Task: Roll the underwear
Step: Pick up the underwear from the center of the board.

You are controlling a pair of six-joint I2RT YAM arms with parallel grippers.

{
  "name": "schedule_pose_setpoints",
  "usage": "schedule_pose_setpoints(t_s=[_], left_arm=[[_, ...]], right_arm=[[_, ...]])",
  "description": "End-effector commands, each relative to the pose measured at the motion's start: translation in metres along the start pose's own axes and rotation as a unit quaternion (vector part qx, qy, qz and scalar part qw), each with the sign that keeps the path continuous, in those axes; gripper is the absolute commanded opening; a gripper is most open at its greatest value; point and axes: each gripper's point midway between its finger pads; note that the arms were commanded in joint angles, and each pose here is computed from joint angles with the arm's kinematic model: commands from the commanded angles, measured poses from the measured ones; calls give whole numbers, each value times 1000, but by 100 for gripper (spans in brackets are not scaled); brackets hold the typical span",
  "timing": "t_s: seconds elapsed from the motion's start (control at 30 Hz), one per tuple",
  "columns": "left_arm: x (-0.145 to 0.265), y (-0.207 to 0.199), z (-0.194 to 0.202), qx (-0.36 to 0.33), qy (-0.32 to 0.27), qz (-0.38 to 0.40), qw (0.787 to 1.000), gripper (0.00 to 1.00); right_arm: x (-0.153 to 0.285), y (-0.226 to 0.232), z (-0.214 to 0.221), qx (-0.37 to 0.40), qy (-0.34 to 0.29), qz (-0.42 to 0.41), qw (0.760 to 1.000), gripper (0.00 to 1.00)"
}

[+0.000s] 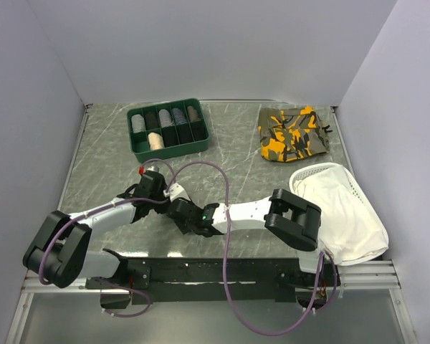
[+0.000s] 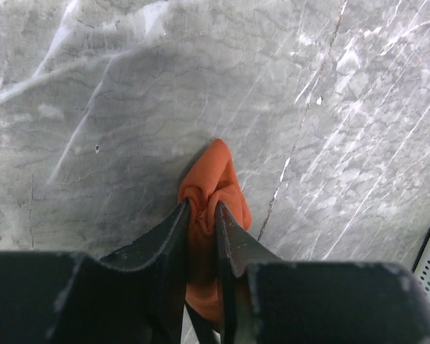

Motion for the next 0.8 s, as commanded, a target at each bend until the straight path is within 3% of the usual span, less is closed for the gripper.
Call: schedule_pose_setpoints(t_s=[0.0, 0.13, 0.23, 0.27, 0.37, 0.57, 0.77], left_arm=[[2, -16, -5, -12, -2, 18, 1000, 24], [4, -16, -6, -14, -3, 13, 1000, 27], [6, -14, -13, -12, -13, 4, 1000, 37], [7, -14, -17, -11, -19, 3, 1000, 45], [17, -12, -34, 2, -40, 1, 999, 64], [54, -8, -81, 36, -114, 18, 993, 85], [78, 3, -101, 53, -166, 21, 984, 91]], right_arm=[[-12, -9, 56, 5, 78, 17, 997, 42], [-14, -12, 72, 6, 101, 17, 995, 28], [-14, -9, 77, -6, 107, 1, 994, 10], [-13, -11, 80, -17, 111, 1, 994, 0], [-7, -14, 77, -55, 100, -14, 993, 0], [19, -30, 31, -121, 38, -41, 991, 0], [49, -59, -31, -159, -31, -64, 985, 0]])
Point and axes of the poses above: each gripper's point midway between its finger pads, its own x axis back along the fingers, its own y axis along the line the jaws close on, z = x × y, and after that the axes turned 12 degrees about x, right-handed
